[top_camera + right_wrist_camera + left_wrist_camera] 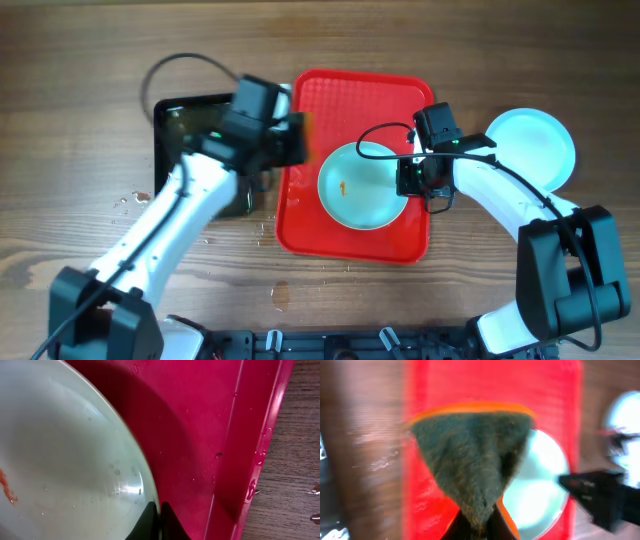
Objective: Clean dirty plates on tray and stack at the side
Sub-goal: 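Scrub the held plate with the sponge using left gripper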
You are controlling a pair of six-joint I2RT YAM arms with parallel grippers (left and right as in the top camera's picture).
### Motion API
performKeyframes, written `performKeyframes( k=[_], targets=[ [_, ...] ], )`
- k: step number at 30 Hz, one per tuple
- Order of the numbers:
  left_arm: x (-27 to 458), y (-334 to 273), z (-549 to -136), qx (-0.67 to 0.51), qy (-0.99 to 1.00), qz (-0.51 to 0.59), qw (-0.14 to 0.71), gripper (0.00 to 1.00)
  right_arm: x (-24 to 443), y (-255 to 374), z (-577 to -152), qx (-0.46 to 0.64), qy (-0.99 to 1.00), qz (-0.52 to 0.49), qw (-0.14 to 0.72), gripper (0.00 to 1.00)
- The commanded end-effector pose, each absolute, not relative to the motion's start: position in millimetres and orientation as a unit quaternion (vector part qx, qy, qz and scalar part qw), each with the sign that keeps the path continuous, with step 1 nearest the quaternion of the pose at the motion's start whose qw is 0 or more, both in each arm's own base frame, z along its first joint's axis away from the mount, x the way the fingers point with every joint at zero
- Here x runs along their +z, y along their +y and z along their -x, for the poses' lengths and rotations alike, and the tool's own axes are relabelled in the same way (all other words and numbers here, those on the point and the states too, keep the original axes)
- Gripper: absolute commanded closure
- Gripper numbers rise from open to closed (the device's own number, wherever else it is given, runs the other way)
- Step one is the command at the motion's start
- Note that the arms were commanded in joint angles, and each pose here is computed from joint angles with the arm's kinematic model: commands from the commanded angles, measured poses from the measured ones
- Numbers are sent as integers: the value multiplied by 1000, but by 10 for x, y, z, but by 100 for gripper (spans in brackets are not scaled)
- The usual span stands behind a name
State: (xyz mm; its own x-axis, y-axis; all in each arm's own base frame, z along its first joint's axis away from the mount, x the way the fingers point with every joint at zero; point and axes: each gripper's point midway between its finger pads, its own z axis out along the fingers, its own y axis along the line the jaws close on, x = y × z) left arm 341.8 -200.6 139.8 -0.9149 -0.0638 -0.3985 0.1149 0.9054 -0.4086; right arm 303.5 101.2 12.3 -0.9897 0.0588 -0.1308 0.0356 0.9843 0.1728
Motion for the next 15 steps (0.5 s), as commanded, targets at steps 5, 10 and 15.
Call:
performKeyframes(
  k=[5, 10, 15],
  targets=[
    [849, -2887, -3173, -245, 957, -51, 147, 96, 143, 979, -3057, 76, 994, -26, 77, 96],
    [409, -3046, -3175, -244, 963, -24, 111, 96, 143, 979, -3056, 76, 994, -26, 77, 96],
    [171, -3160, -3062, -256, 963, -33, 73, 96, 142, 979, -3055, 76, 994, -26, 76, 96]
  ],
)
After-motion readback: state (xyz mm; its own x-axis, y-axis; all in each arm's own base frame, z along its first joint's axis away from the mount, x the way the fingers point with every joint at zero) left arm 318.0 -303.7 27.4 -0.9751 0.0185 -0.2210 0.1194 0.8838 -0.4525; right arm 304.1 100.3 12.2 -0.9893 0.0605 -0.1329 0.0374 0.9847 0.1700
